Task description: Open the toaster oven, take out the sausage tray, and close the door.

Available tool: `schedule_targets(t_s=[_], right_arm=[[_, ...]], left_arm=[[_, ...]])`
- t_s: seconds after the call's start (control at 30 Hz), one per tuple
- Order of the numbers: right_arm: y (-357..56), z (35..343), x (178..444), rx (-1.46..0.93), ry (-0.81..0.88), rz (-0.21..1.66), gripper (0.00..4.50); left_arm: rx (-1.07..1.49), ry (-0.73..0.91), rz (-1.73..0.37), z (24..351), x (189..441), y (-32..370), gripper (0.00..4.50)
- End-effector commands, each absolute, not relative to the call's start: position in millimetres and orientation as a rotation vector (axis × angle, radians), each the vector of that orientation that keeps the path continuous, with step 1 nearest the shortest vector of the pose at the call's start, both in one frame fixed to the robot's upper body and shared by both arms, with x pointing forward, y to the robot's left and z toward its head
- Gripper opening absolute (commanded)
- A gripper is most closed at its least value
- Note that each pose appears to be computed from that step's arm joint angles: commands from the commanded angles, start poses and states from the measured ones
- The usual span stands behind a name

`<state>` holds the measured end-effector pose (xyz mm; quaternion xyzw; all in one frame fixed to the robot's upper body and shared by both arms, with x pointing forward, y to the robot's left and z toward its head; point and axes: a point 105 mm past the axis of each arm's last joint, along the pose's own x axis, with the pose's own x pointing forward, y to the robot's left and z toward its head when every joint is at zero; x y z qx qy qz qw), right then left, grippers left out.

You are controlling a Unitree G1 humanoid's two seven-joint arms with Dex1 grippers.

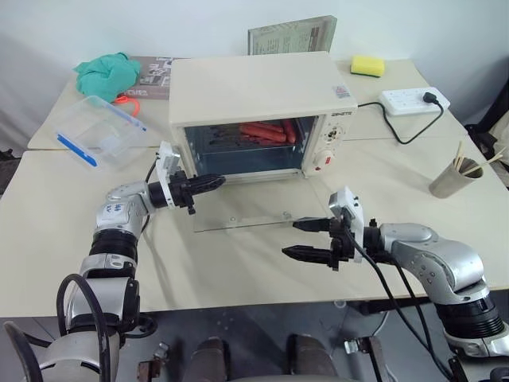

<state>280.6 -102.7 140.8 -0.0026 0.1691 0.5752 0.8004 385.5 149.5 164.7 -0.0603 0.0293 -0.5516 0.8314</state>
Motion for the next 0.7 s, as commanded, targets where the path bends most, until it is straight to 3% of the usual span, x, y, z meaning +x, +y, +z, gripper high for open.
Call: schedule_targets(t_s=[0.03, 0.7], right_arm=[[-105, 129, 274, -0.036, 0.438, 1.248, 4.50], [-150, 127, 315, 0.020, 0.384, 1.020, 4.50]], left_arm=[[-0.100, 0.010, -1.178, 180, 385, 151, 0.06], [-0.108, 0.005, -1.176, 179, 383, 151, 0.06]])
